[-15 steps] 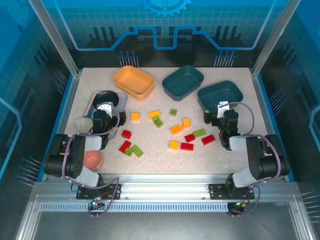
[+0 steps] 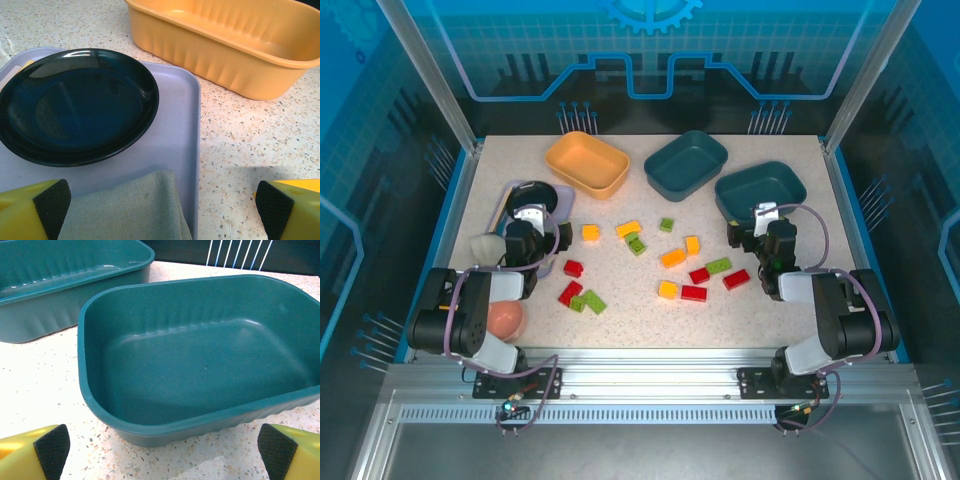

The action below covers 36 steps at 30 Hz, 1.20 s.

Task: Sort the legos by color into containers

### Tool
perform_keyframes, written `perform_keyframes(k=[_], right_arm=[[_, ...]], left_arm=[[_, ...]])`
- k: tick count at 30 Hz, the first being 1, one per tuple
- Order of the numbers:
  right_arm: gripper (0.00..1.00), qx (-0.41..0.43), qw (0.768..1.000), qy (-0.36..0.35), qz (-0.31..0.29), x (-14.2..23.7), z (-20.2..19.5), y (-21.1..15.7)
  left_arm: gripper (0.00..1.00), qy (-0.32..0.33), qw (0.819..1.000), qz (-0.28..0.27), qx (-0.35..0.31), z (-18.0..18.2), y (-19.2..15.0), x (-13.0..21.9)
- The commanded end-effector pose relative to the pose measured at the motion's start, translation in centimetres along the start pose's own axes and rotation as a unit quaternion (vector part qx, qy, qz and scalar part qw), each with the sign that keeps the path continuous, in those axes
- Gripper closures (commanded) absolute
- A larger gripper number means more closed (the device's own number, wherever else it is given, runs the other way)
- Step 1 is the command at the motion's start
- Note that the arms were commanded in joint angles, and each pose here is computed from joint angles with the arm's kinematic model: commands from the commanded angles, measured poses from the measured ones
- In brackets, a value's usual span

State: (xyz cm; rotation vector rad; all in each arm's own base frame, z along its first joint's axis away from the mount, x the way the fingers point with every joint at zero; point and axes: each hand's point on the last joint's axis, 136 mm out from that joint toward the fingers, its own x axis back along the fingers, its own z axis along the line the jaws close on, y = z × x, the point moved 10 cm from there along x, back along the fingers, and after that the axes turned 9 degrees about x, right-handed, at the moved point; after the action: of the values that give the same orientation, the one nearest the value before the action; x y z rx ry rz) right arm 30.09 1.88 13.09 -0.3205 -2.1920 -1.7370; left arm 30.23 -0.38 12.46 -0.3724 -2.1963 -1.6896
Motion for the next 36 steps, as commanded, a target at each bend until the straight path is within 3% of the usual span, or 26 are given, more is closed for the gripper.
perform_keyframes(k=[1, 13, 16, 19, 21, 22, 23, 24, 25, 26, 29, 30, 32, 36], right_arm=[[0.0, 0.004, 1.0, 0.004, -0.006, -0.2, -0.1, 0.4], [0.0, 0.01, 1.0, -0.001, -0.014, 0.2, 0.0, 0.9], [0.0, 0.028, 0.998, -0.054, -0.022, 2.7, 0.0, 4.5], [0.0, 0.003, 0.988, -0.08, -0.134, 6.6, -1.1, 11.5], [0.0, -0.098, 0.98, -0.092, -0.147, 8.8, -3.1, 16.5], [0.0, -0.182, 0.973, -0.099, -0.105, 9.3, -4.4, 17.7], [0.0, -0.307, 0.942, -0.13, -0.028, 9.6, -5.9, 18.2], [0.0, -0.374, 0.911, -0.163, 0.058, 10.0, -6.8, 17.8], [0.0, -0.406, 0.888, -0.181, 0.116, 9.8, -7.9, 17.7], [0.0, -0.405, 0.888, -0.155, 0.151, 8.8, -8.1, 17.9], [0.05, -0.378, 0.896, -0.142, 0.185, 7.8, -6.9, 18.9], [0.06, -0.363, 0.902, -0.151, 0.177, 8.2, -6.3, 19.4], [0.11, -0.348, 0.918, -0.102, 0.16, 8.0, -5.0, 20.1], [0.2, -0.347, 0.911, -0.004, 0.225, 4.7, -2.8, 20.0]], left_arm=[[0.01, -0.003, 1.0, -0.016, 0.0, 0.1, 0.5, 0.0], [0.01, -0.011, 1.0, -0.022, -0.003, -0.1, 0.9, 0.2], [0.01, 0.054, 0.998, -0.022, -0.028, -2.5, 4.9, 2.3], [0.01, 0.027, 0.993, -0.113, -0.002, -6.1, 9.8, 5.5], [0.01, 0.018, 0.988, -0.15, 0.014, -8.5, 13.2, 7.4], [0.01, 0.023, 0.986, -0.152, 0.057, -9.2, 15.0, 8.1], [0.01, 0.046, 0.981, -0.128, 0.135, -9.2, 16.4, 8.4], [0.01, 0.098, 0.966, -0.082, 0.225, -8.7, 16.9, 8.9], [0.01, 0.177, 0.931, -0.029, 0.317, -7.7, 17.1, 9.6], [0.01, 0.229, 0.893, 0.01, 0.387, -7.0, 17.5, 10.1], [0.01, 0.167, 0.891, 0.131, 0.401, -7.6, 18.5, 7.4], [0.01, 0.164, 0.888, 0.154, 0.4, -8.0, 18.5, 6.9], [0.01, 0.136, 0.888, 0.191, 0.395, -8.8, 18.5, 5.6], [0.1, 0.122, 0.875, 0.264, 0.387, -9.8, 17.5, 2.0]])
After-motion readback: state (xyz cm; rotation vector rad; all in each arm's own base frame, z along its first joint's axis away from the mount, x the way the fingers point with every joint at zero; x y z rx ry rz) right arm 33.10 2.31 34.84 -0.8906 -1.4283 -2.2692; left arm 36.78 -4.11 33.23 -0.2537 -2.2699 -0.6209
